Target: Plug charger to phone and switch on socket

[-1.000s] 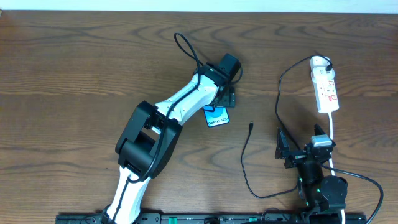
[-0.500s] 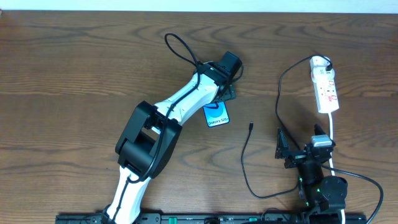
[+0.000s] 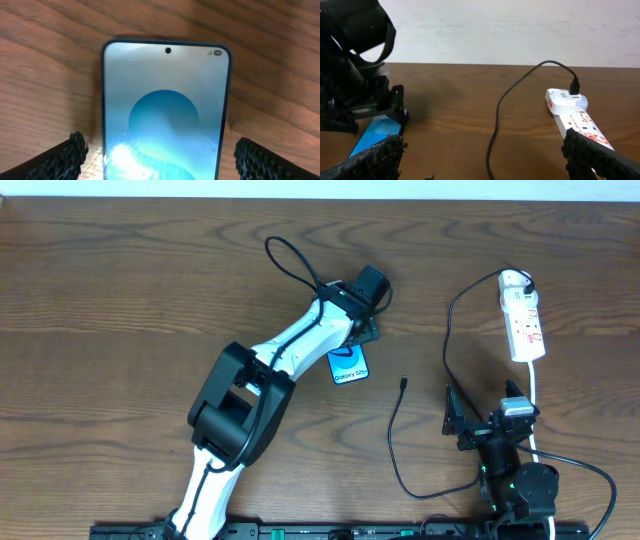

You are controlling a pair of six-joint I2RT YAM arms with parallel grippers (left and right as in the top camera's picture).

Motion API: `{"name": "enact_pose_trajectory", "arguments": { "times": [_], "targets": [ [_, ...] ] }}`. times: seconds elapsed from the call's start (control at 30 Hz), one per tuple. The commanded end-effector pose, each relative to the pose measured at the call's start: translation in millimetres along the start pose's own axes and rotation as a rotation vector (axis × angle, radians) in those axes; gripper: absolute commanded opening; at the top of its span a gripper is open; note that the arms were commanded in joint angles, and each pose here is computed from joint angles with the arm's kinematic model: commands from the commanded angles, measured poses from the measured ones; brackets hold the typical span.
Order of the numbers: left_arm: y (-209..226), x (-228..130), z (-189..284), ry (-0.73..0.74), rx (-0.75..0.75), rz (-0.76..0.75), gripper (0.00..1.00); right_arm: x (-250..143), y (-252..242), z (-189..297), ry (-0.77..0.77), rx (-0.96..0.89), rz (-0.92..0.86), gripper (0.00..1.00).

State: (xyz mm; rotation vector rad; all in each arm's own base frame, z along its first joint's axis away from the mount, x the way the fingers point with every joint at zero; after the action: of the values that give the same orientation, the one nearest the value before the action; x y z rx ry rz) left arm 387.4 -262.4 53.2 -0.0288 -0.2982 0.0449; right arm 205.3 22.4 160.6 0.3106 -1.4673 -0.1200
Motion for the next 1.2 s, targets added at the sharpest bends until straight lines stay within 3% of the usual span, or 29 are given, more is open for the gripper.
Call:
{"name": "enact_pose_trajectory", "arguments": {
  "times": [0.0, 0.53, 0.63, 1.0, 1.17],
  "targets": [
    [0, -12, -18, 0.023, 0.031, -0.011, 0.96, 0, -2, 0, -0.004, -0.012, 0.008, 0.99],
    [7, -19, -25, 0.047, 0.084, -0.078, 0.96, 0, -2, 0, -0.004, -0.012, 0.008, 0.99],
    [8, -21, -29, 0.055, 0.091, -0.084, 0.92, 0, -2, 0, -0.004, -0.012, 0.008, 0.99],
    [16, -31, -27, 0.118, 0.120, -0.268, 0.92, 0, -2, 0, -0.004, -0.012, 0.008, 0.99],
    [9, -38, -27, 0.160, 0.059, -0.265, 0.92, 0, -2, 0, -0.004, -0.012, 0.008, 0.99]
  ]
}}
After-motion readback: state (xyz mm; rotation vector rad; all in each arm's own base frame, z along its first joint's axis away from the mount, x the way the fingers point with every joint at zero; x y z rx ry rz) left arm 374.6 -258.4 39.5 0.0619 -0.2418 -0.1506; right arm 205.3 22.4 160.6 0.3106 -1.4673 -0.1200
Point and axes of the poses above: each gripper's point midway between its finger pads, its own z axis back along the fingers, its own y axis along the line the jaws close on, x = y × z, the point moved 4 cm from there along z, back along the fingers, and after that the axes turned 14 degrees about -z, right-handed, at the moved point
